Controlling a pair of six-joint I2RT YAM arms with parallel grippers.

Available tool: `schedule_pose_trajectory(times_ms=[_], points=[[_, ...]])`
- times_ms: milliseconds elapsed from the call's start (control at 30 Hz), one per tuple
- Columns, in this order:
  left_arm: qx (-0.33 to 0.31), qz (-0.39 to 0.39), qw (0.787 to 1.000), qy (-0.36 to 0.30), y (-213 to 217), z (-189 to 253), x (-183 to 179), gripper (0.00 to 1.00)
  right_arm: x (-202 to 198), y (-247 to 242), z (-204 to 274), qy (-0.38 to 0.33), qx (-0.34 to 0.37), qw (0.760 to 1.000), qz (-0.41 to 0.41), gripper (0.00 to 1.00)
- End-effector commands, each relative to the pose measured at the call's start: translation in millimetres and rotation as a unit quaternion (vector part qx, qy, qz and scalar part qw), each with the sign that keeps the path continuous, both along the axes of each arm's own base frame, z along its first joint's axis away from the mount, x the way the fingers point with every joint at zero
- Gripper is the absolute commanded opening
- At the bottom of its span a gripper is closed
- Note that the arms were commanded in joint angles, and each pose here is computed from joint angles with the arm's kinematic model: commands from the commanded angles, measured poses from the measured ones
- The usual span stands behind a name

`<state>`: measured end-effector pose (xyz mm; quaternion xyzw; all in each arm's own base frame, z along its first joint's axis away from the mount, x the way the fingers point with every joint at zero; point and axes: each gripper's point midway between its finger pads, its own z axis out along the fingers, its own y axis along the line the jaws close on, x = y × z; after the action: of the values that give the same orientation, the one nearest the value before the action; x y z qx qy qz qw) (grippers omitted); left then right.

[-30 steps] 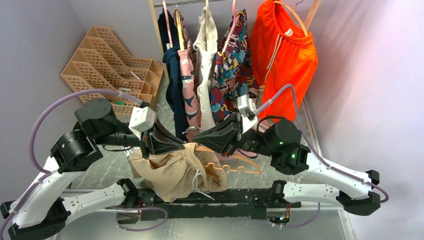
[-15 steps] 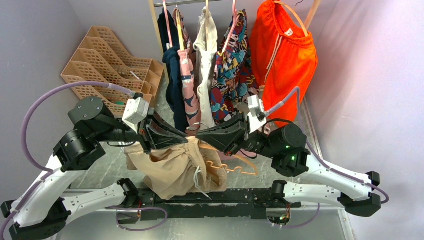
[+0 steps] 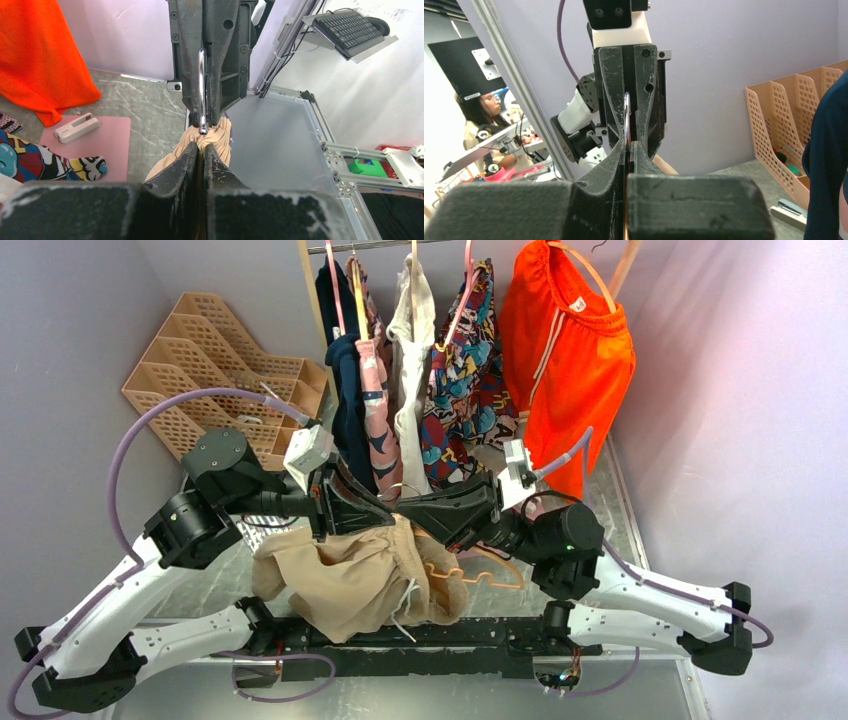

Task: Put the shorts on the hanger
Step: Hang the shorts on the hanger.

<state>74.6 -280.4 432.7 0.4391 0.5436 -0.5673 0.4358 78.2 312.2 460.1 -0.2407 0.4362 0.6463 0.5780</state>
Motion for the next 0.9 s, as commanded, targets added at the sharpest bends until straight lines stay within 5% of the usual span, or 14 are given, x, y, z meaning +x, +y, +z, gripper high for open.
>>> schedule_pose_trajectory(times_ms=[0,167,467,600,867], points=[[-0.013,-0.013,1.000,-0.005,-7,7,1,0.15,-10,-12,33,-0.012,0.075,0.997,0.021,0.00],[-0.016,-0.017,1.000,-0.013,-1,10,-5,0.48,-11,-11,33,-0.008,0.084,0.996,0.026,0.00],[-0.028,-0.007,0.999,-0.037,15,22,-14,0.75,-12,-13,30,-0.002,0.102,0.994,0.032,0.00],[-0.038,0.018,0.997,-0.059,25,33,-14,0.97,-12,-13,30,-0.003,0.103,0.994,0.035,0.00],[0.058,0.057,0.996,-0.042,41,-11,-7,0.97,-17,-5,25,-0.013,0.077,0.996,0.048,0.00]])
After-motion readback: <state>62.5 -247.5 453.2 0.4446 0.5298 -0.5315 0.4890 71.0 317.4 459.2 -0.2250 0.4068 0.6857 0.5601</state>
